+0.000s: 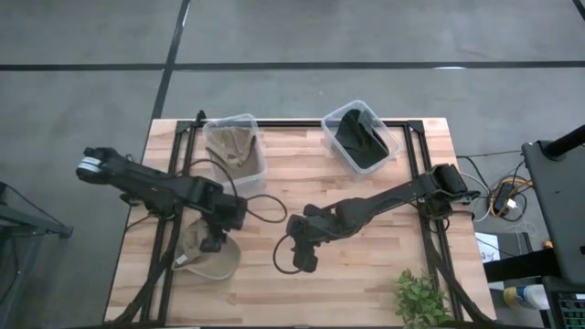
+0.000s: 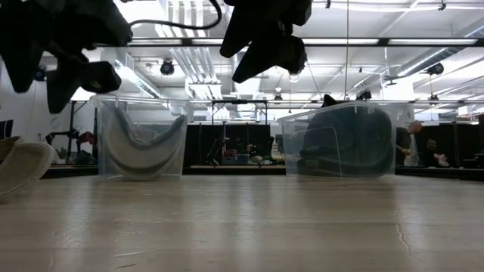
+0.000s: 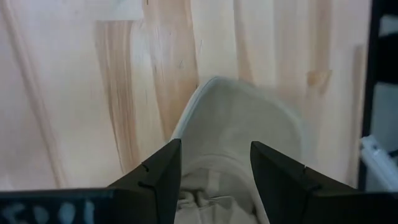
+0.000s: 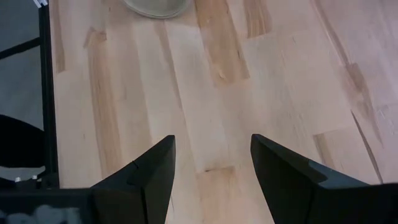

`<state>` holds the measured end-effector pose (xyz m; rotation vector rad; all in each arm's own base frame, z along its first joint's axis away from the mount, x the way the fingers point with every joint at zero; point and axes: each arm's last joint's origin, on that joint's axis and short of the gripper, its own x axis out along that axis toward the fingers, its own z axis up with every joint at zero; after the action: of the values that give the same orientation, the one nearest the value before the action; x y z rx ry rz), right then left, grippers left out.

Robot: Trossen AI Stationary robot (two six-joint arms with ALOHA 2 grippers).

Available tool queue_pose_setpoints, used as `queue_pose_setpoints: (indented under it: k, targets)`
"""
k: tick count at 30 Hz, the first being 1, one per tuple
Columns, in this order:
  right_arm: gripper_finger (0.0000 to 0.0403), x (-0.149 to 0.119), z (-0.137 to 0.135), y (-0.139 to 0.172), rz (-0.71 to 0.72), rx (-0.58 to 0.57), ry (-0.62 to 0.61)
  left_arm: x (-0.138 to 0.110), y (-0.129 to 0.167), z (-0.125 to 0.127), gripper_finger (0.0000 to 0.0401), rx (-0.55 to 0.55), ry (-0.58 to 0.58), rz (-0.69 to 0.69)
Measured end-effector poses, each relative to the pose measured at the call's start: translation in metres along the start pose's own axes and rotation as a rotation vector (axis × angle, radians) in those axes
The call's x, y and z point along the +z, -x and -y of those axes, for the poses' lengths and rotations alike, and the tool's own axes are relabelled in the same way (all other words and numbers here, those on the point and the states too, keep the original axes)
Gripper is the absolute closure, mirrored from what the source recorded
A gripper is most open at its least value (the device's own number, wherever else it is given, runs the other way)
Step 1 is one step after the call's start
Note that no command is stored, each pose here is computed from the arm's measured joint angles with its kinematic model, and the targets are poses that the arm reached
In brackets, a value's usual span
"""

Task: Pick & Place hat
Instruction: Put the brown cap into the left transparent bin

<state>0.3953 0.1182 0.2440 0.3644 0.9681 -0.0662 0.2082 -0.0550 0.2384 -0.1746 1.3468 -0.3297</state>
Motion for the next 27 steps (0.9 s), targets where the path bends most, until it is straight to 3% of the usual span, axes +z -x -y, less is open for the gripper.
queue_pose_setpoints:
  k: [13,22,27]
  targets:
    - [0.0200,-0.002,-0.002,0.000,-0.003,0.002,-0.005,0.007,-0.041,-0.012,0.0218,0.057,-0.103,-0.172]
    - [0.0200,-0.002,-0.002,0.000,-0.003,0.002,-0.006,0.008,-0.054,-0.016,0.0219,0.060,-0.097,-0.231]
    - [0.0200,-0.002,-0.002,0.000,-0.003,0.003,-0.005,0.008,-0.059,-0.018,0.0251,0.062,-0.086,-0.251]
